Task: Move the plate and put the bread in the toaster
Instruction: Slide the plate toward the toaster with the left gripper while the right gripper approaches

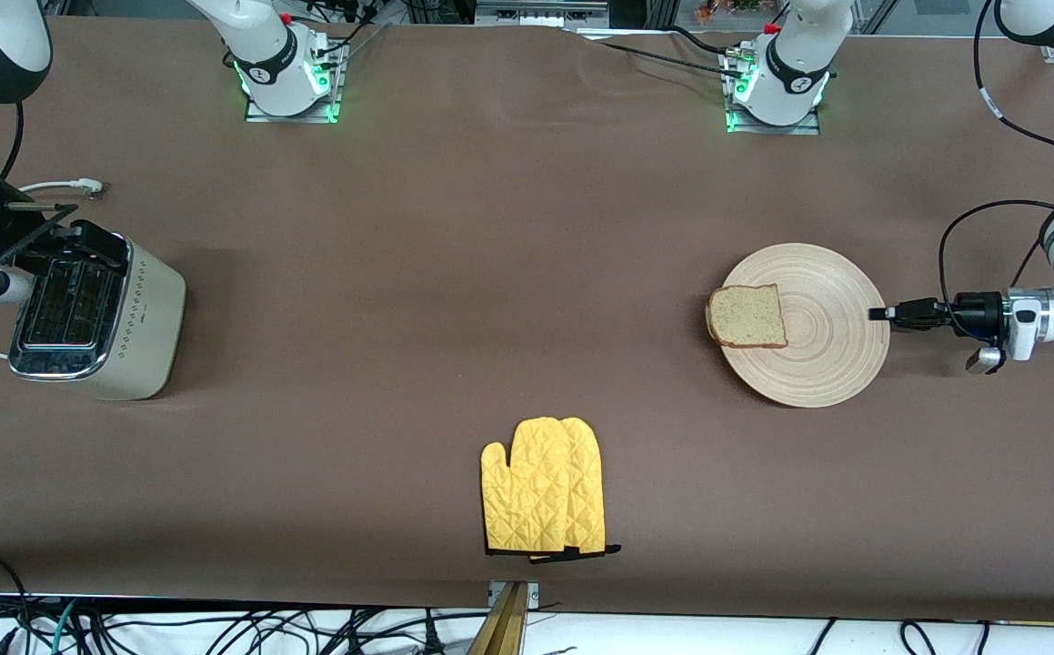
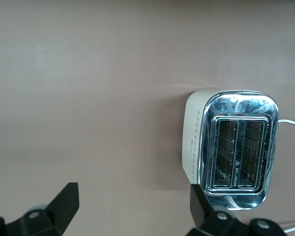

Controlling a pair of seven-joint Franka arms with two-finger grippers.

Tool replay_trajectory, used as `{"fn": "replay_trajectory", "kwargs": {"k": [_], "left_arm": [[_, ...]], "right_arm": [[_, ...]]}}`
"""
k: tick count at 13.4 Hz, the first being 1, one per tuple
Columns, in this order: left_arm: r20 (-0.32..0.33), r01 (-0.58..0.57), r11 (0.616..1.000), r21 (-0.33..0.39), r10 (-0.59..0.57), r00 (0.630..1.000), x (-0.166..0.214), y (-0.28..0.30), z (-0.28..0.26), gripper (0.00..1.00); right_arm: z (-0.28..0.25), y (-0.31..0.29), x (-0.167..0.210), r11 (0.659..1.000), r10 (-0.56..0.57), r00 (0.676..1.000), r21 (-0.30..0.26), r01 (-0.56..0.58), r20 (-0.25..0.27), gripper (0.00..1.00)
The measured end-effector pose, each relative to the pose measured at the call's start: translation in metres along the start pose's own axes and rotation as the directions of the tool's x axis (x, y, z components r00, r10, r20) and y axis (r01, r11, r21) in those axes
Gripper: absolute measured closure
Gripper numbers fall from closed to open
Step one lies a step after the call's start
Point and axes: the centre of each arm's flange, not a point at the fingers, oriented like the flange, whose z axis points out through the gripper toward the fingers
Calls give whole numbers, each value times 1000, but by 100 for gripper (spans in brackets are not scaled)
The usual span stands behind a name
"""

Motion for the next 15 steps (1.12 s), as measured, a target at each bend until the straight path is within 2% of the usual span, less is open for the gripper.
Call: {"fn": "replay_trajectory", "kwargs": {"k": [2,4,7,9,12,15], "left_arm": [[32,-4,1000,6,4,999,29,50,6,90],[82,9,1000,28,-11,997,58,117,35,90],[184,5,998,66,-17,983,92,210,118,90],[192,-10,998,62,-2,981,112,257,178,90],[191,-40,998,38,32,981,123,295,249,90],[213,-70,995,76,52,976,126,304,325,90]], "right_arm": [[0,0,0,1000,0,1000,0,0,0,0],[0,-1,0,1000,-1,1000,0,1,0,0],[8,-7,3,1000,-2,1000,1,2,14,0],[15,-10,6,1000,4,1000,0,-4,26,0],[17,-9,7,1000,7,999,-1,-7,31,0],[29,-11,10,1000,3,999,-2,-3,53,0]]}}
